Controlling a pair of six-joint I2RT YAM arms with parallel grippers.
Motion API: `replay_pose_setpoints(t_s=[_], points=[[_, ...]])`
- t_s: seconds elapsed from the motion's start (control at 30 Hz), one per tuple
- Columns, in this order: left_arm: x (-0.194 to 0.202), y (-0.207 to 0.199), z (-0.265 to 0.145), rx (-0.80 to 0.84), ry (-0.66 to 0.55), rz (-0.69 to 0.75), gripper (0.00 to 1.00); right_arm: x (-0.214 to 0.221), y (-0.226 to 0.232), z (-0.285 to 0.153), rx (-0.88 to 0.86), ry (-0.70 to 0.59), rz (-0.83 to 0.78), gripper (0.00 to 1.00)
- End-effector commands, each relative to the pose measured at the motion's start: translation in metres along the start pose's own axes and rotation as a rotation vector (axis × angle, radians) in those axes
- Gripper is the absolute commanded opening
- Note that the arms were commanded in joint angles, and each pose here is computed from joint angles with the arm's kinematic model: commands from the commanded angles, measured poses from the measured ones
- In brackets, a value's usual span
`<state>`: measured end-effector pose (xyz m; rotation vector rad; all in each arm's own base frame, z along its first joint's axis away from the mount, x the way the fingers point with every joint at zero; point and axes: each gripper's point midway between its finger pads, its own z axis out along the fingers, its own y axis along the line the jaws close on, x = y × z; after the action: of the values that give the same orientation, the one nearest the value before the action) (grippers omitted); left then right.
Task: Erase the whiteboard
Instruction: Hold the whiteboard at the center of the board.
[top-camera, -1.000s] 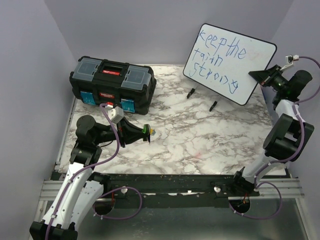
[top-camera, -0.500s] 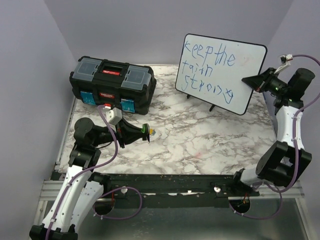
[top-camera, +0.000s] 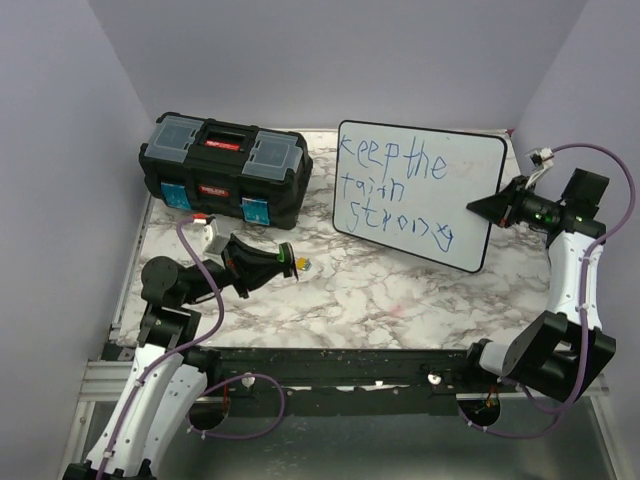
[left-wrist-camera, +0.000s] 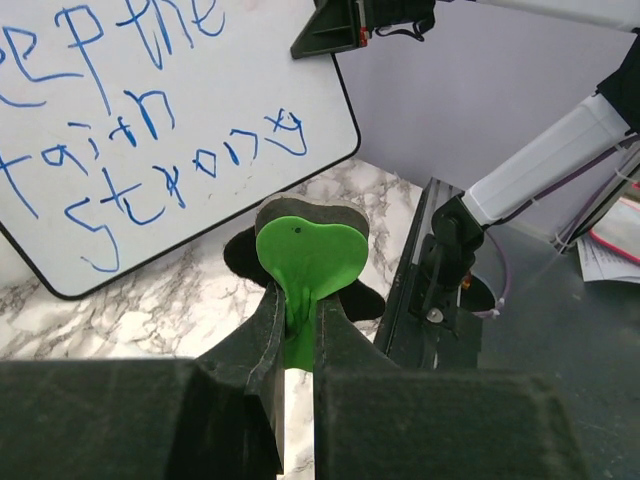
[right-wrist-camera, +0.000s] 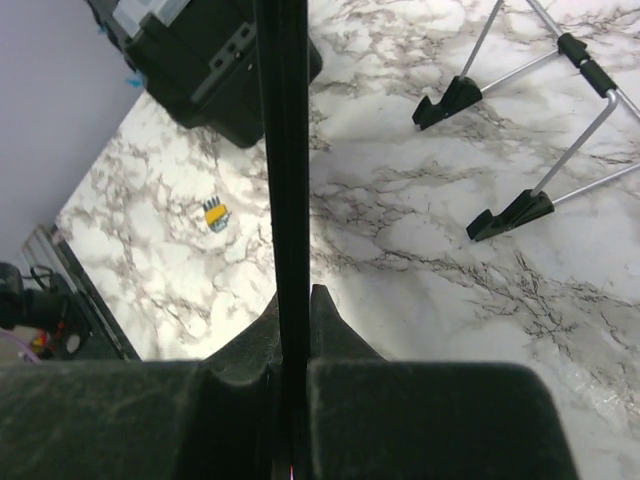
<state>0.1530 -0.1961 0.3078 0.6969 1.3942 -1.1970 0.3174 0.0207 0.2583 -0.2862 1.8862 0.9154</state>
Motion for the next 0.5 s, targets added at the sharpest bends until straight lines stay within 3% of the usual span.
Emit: replay_pose_setpoints(t_s=[0.0,0.27,0.47], points=[[-0.001,0.002,0.002,-0.011,-0.04,-0.07,0.0,0.023,0.016,-0.004,-0.09,0.046,-0.124,0.01],[0.012,0.005,0.007,-0.015,-0.047,-0.14,0.0,0.047,0.02,-0.004,-0.146,0.072,-0.194,0.01],[0.02,0.015,0.015,-0.107,-0.052,-0.125,0.0,0.067,0.025,-0.01,-0.16,0.119,-0.255,0.01]])
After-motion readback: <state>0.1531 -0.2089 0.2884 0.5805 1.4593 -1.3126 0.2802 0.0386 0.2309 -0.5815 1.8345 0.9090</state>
